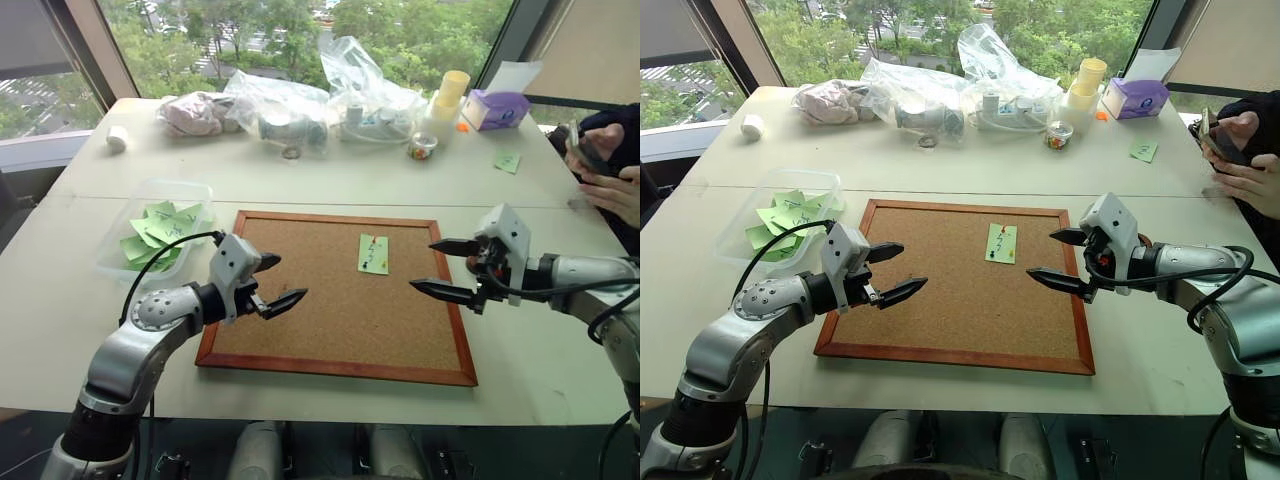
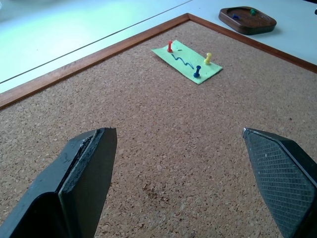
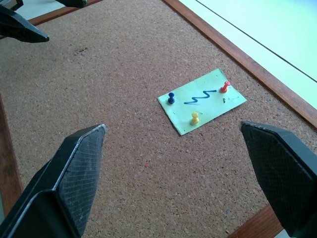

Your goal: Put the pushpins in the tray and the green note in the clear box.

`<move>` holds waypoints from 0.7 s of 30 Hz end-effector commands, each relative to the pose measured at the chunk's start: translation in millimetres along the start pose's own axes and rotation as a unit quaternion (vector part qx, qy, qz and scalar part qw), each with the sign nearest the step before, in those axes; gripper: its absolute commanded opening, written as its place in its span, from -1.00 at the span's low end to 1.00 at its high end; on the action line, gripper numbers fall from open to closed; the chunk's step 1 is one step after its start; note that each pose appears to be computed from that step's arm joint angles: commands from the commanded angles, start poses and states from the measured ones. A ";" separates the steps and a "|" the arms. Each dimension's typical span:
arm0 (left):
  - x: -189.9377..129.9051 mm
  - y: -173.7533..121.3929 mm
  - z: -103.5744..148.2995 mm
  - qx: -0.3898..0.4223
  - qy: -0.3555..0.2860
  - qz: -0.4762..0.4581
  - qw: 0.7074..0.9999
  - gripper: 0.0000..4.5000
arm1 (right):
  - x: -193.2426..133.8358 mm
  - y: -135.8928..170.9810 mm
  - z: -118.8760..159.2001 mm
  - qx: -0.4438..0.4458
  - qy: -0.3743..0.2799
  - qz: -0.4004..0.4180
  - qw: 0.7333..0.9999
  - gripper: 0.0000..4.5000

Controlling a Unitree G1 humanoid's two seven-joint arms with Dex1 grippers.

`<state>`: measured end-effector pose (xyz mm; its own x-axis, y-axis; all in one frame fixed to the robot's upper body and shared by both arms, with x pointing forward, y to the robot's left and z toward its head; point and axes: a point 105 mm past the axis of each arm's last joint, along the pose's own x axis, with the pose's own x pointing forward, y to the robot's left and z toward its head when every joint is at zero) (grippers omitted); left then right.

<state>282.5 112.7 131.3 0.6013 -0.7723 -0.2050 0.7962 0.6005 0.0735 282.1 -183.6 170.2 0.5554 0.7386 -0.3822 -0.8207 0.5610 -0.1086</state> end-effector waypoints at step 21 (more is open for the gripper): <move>7.1 -6.9 8.5 0.020 -0.021 -0.019 0.999 0.98 | -1.5 -1.3 10.4 -0.022 -0.013 -0.009 1.000 1.00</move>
<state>281.7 106.3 127.2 0.5815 -0.7877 -0.2034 0.8108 0.5817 0.0653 283.3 -184.5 169.9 0.5659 0.7295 -0.3842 -0.8139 0.5688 -0.1187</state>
